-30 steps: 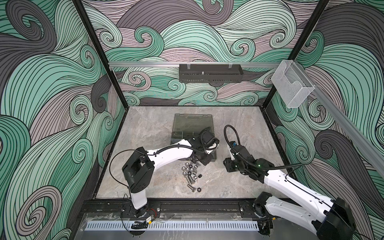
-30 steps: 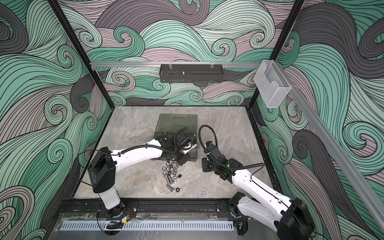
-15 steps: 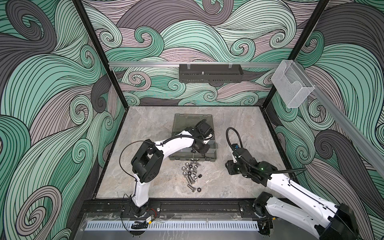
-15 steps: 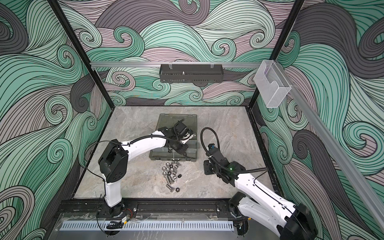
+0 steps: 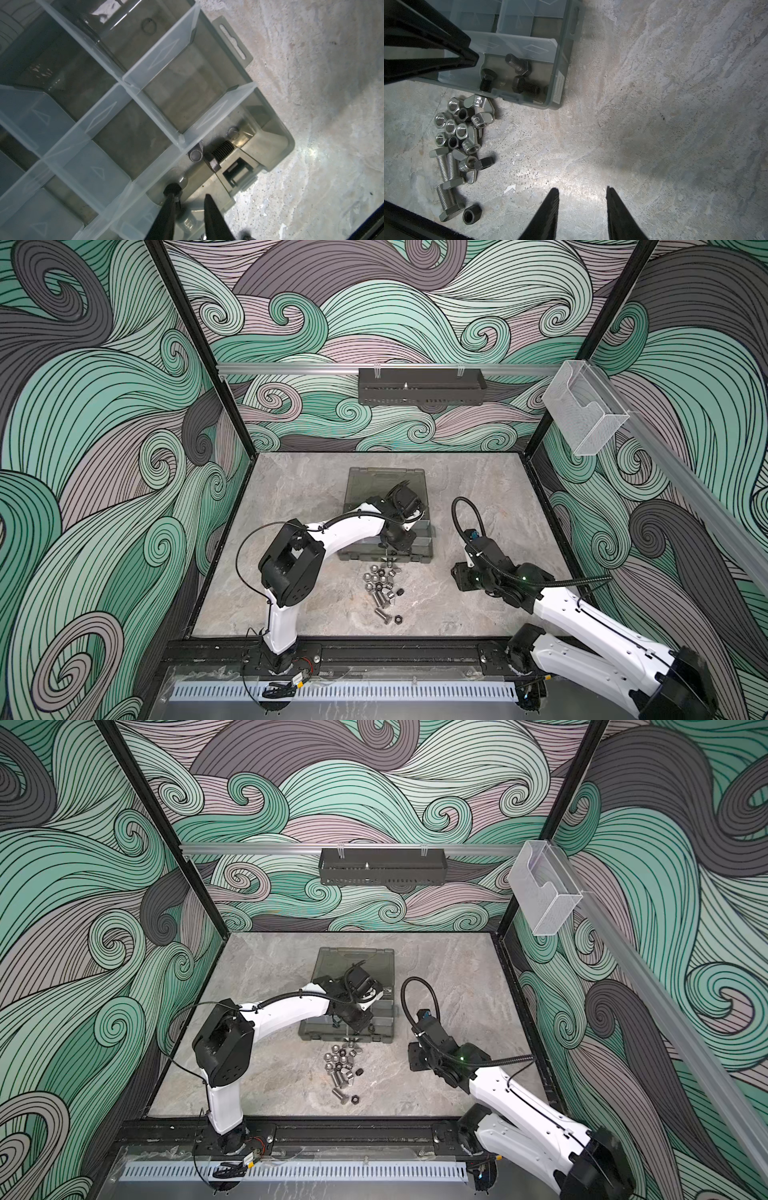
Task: Sort the screws and nuts into containers
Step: 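Carry the black bolt with the left gripper into the nearest compartment and release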
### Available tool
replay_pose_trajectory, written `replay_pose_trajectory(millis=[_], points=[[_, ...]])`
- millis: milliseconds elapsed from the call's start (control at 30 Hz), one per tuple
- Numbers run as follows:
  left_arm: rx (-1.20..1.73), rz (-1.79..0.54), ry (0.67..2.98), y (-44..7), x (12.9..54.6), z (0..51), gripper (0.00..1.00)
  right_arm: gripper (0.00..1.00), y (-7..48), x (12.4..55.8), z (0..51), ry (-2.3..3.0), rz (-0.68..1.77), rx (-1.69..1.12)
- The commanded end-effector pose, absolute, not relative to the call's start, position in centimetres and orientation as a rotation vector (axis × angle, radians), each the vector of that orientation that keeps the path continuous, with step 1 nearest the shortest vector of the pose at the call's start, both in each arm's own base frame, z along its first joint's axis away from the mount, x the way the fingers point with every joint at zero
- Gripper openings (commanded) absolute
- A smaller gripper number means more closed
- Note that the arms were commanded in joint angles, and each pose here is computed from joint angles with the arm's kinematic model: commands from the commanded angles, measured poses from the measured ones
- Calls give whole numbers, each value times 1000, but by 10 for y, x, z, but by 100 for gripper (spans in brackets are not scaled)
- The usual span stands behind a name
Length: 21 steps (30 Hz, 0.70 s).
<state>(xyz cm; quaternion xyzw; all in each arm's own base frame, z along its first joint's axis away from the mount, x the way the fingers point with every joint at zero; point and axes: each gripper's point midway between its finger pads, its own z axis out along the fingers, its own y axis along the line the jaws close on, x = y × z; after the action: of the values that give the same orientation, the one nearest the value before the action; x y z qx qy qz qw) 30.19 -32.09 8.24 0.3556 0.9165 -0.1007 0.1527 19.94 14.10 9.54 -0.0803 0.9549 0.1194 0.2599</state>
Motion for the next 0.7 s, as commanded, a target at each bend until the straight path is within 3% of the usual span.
replay_pose_trajectory(millis=[0, 667], points=[[956, -343, 2588, -316, 306, 108, 30, 39, 136, 198, 92, 2602, 303, -195], [784, -423, 2505, -246, 287, 156, 30, 39, 142, 200, 89, 2626, 311, -211]])
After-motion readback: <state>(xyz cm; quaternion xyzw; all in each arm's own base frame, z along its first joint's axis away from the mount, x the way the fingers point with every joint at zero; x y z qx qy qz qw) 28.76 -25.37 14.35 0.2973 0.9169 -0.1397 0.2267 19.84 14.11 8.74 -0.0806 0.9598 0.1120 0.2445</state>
